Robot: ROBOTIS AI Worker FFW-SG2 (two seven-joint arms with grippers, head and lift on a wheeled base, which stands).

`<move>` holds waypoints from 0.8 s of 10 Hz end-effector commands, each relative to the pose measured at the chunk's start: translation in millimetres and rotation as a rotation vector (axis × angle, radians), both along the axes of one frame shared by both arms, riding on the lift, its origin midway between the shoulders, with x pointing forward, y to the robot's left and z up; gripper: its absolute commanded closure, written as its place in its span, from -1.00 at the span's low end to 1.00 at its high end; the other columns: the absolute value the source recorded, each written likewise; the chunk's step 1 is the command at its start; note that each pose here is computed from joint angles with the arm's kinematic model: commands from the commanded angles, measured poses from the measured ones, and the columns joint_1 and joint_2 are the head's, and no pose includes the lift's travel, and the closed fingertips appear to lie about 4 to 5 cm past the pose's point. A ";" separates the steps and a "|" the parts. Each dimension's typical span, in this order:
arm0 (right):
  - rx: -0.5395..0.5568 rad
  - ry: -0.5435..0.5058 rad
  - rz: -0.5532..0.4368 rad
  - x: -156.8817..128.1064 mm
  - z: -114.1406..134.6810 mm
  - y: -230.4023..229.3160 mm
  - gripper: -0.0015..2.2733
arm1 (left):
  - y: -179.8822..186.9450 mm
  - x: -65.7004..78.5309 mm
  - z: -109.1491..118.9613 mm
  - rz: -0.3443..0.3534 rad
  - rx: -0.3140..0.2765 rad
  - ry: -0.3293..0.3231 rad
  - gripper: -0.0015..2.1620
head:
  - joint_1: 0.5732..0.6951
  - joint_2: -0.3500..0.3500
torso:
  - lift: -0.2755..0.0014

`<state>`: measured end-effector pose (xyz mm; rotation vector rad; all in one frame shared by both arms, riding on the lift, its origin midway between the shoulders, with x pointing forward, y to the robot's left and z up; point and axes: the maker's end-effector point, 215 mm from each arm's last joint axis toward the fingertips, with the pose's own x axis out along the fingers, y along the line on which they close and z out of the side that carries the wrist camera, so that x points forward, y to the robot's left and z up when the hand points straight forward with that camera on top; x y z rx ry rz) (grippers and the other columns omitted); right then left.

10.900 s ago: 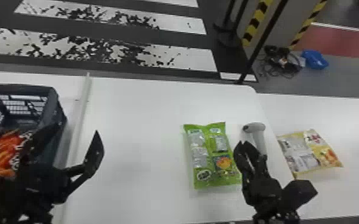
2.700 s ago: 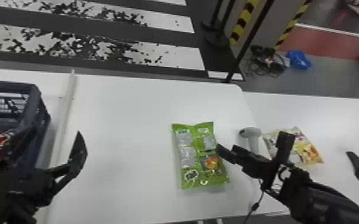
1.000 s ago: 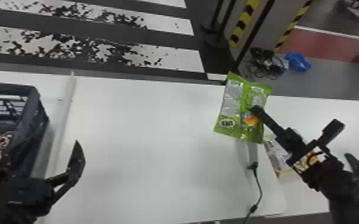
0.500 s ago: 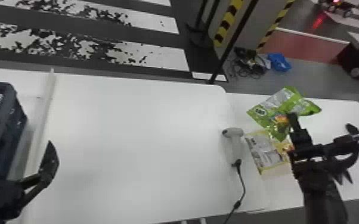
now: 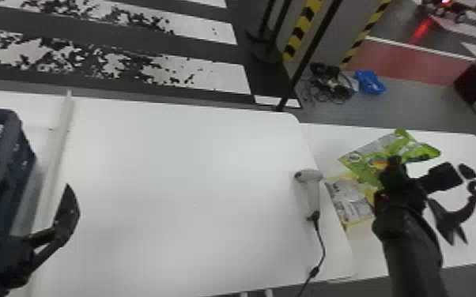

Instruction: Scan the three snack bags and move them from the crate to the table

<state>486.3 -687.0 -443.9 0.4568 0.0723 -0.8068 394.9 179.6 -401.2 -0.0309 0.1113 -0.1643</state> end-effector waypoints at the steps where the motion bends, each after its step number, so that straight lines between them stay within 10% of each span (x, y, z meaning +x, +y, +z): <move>1: -0.101 0.019 0.026 14.2 10.1 17.3 0.89 | -2.5 -2.0 3.2 -0.002 -0.006 -0.007 -0.97 | 1.00 -1.00 | 0.54; 3: -0.142 0.053 0.032 10.1 0.8 30.5 0.75 | -2.4 -6.3 9.6 0.000 -0.014 -0.026 -0.97 | 1.00 -1.00 | 0.54; 5: -0.205 0.032 0.029 2.5 6.2 40.7 -1.00 | -3.2 -9.7 12.5 -0.001 -0.016 -0.031 -0.97 | 1.00 -1.00 | 0.54; 8: -0.148 0.020 -0.003 -8.2 -3.5 33.4 -0.95 | -10.7 -15.1 14.1 -0.014 -0.014 -0.030 -0.97 | 1.00 -1.00 | 0.54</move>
